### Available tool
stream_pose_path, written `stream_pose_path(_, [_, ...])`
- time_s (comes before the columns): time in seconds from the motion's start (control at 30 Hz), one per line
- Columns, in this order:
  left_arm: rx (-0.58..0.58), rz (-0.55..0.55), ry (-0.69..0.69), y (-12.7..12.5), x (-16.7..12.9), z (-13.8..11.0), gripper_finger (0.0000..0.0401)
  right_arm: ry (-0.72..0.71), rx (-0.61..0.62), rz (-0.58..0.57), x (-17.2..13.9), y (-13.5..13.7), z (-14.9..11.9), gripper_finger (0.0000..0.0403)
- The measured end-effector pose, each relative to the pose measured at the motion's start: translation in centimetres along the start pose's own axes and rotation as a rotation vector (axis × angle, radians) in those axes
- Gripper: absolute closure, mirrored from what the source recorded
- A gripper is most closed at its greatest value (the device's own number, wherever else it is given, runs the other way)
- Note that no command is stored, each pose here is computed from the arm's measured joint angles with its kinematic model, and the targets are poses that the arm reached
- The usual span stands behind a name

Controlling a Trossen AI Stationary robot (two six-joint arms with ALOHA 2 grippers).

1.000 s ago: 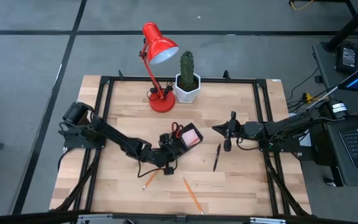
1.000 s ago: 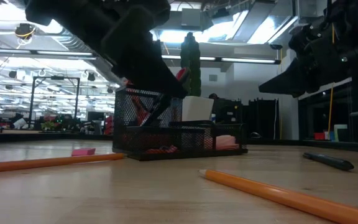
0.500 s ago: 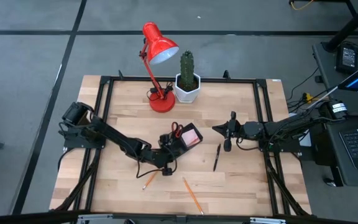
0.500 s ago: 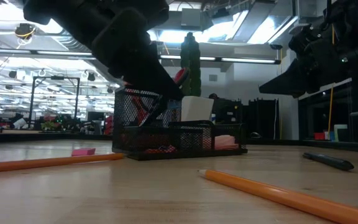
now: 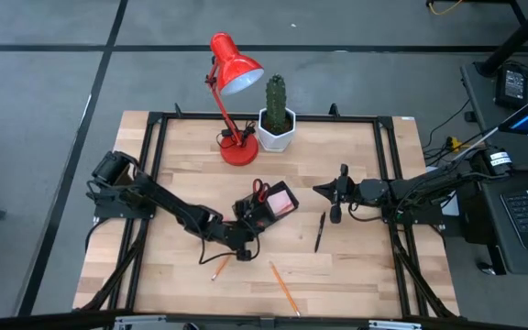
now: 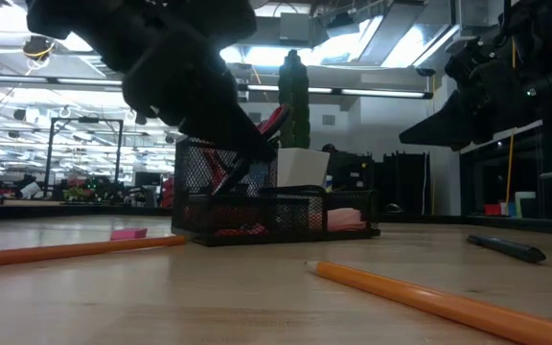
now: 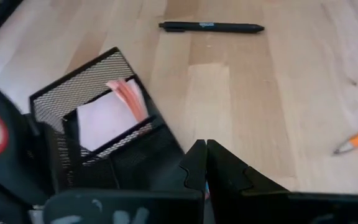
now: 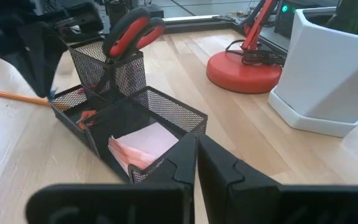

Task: Pick and place office supplies into organizer
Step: Put the blue binder clip into the black desk organizer

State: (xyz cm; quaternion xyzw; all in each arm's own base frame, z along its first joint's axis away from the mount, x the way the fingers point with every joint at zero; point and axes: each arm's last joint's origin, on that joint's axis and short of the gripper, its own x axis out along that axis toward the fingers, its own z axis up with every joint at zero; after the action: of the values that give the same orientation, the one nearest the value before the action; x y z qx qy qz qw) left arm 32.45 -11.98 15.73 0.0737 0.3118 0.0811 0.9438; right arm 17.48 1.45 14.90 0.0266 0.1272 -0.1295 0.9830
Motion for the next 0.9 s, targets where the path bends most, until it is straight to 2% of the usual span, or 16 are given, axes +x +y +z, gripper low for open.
stream_pose_path(0.33, [0.014, 0.027, 0.0, 0.16, 0.03, 0.0, 0.0399, 0.0, 0.0, 0.0, 0.0, 0.01, 0.0, 0.0383])
stream_pose_path(0.5, [0.022, 0.075, -0.01, 0.3, 0.0, 0.07, 0.0399, 0.0, 0.0, 0.0, 0.0, 0.01, 0.0, 0.0383])
stream_pose_path(0.9, [0.063, 0.069, -0.023, 0.06, -0.13, 0.21, 0.039, 0.0, 0.0, 0.001, 0.0, 0.01, 0.0, 0.0383])
